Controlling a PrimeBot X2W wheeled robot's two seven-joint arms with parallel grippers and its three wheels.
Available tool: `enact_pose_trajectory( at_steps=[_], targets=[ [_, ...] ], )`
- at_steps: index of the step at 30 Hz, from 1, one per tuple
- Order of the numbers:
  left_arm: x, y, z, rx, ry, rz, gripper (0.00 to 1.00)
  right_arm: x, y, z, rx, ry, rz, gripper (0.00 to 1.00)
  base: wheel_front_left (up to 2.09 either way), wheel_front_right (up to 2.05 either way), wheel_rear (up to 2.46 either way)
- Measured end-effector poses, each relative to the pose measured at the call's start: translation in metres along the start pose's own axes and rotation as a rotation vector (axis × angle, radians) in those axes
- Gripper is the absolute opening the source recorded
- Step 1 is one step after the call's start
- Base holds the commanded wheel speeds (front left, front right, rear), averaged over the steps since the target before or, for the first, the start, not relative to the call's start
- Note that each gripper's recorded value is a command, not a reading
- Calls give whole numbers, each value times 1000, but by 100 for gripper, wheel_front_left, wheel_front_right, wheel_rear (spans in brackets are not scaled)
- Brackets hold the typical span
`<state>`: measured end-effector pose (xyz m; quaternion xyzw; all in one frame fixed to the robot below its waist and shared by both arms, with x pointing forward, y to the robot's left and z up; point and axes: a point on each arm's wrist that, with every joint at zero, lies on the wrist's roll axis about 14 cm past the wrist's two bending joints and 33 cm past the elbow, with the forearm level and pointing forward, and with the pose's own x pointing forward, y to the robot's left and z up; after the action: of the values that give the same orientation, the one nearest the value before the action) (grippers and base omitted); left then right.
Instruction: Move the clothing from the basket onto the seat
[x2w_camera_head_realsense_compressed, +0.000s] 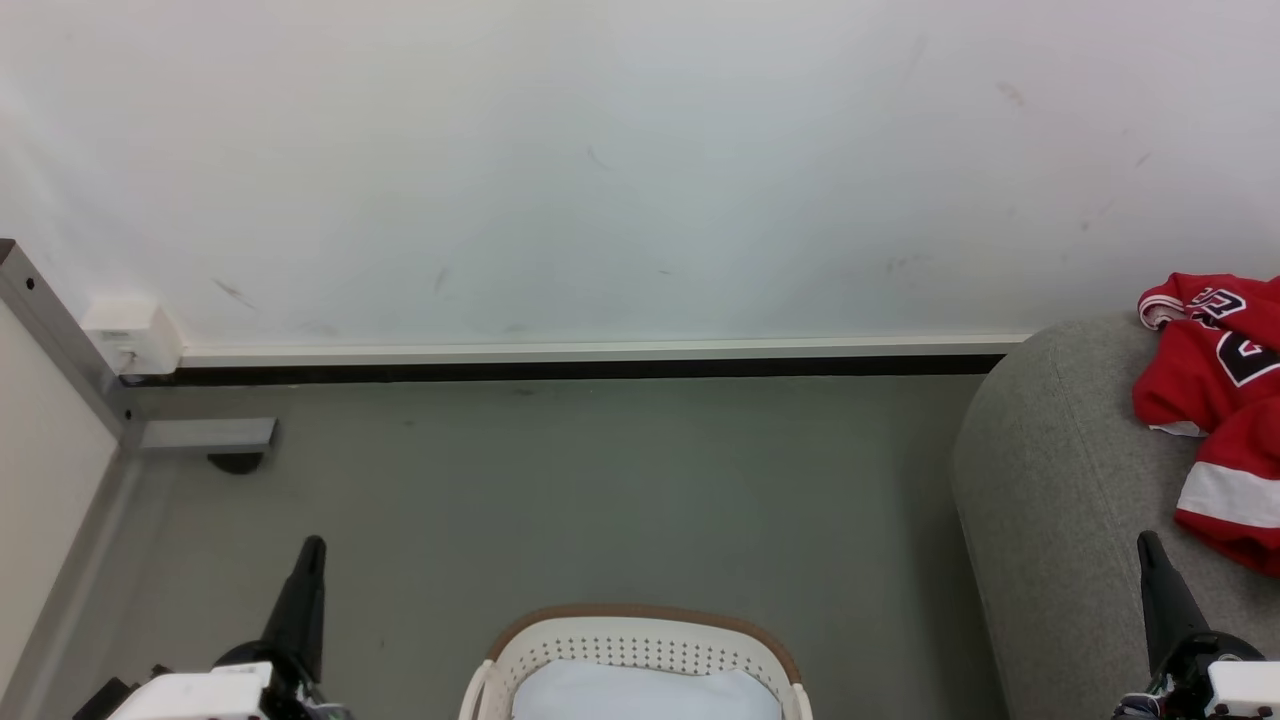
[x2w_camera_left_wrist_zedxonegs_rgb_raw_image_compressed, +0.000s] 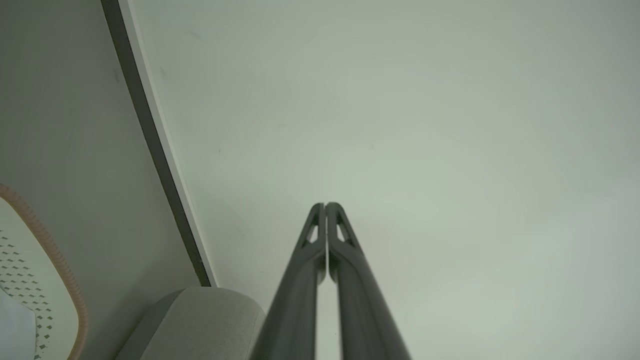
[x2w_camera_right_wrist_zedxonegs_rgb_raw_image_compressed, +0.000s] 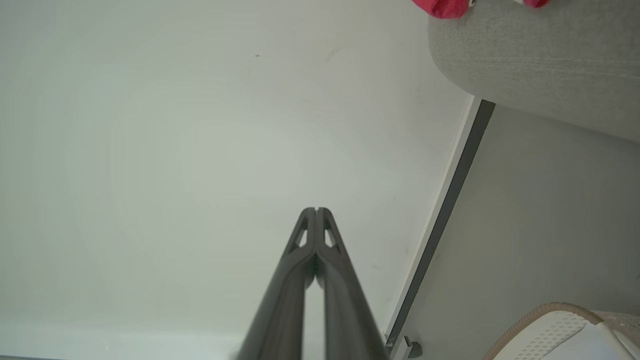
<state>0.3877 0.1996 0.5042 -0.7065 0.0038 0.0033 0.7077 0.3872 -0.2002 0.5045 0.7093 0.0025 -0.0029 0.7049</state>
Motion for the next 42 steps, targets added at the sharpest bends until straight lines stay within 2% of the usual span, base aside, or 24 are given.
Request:
enact_pose_trajectory(
  at_steps=[42],
  targets=[
    [0, 0, 0, 0, 0, 0, 0, 0, 0, 0, 0, 0, 0, 0, 0, 0, 0]
  ],
)
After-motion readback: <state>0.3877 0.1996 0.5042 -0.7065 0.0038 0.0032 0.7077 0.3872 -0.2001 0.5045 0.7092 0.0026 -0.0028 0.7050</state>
